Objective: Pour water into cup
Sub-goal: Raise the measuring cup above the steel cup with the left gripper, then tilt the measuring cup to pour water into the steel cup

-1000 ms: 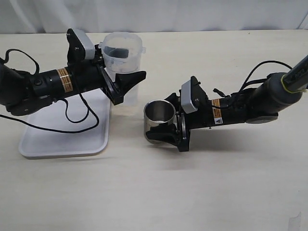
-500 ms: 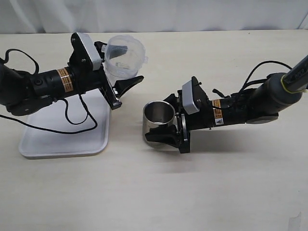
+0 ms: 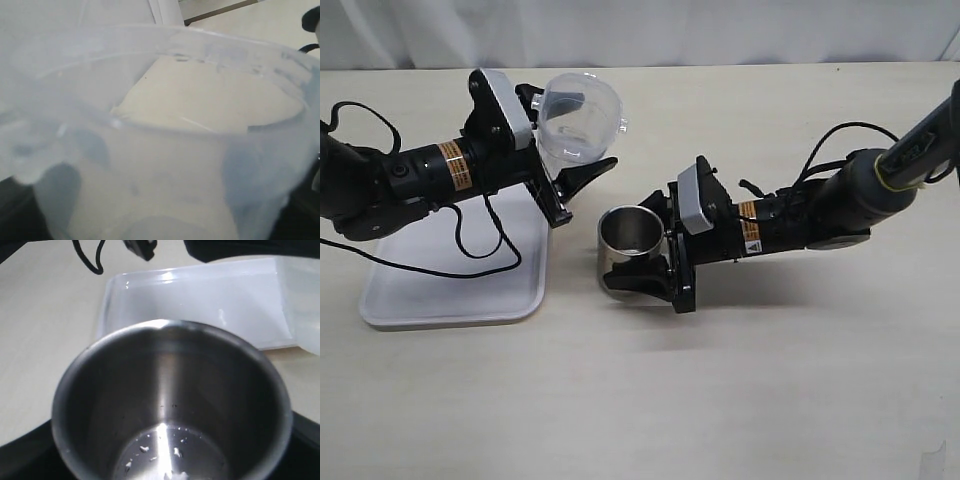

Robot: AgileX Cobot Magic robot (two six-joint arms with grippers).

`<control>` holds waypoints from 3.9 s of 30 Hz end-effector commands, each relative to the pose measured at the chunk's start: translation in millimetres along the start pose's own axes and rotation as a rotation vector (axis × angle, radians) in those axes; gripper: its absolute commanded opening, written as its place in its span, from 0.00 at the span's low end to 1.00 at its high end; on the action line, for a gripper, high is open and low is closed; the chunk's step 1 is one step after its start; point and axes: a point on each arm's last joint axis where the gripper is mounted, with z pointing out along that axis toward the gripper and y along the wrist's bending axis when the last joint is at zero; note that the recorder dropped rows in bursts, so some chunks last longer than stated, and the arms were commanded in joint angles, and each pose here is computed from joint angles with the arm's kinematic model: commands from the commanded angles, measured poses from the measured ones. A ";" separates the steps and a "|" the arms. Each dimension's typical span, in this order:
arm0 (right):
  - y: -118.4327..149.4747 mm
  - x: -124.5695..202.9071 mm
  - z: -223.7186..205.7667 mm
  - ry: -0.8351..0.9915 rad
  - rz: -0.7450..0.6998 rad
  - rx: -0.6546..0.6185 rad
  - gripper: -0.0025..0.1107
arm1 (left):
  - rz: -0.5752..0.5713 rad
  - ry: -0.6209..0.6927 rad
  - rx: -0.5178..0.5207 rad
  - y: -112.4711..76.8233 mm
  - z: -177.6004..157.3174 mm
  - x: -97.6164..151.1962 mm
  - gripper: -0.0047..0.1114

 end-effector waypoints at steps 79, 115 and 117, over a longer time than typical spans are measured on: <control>-2.0 -13.4 16.2 0.003 -0.045 -0.057 0.06 | 0.630 0.022 0.006 2.0 -0.1 -2.5 0.04; 0.3 -15.3 16.0 -0.018 -0.049 -0.082 0.06 | 0.864 -0.001 -0.028 4.2 -0.1 -5.7 0.04; 0.3 -15.3 16.0 -0.018 -0.049 -0.082 0.06 | 0.866 -0.001 -0.028 4.2 -0.1 -5.7 0.04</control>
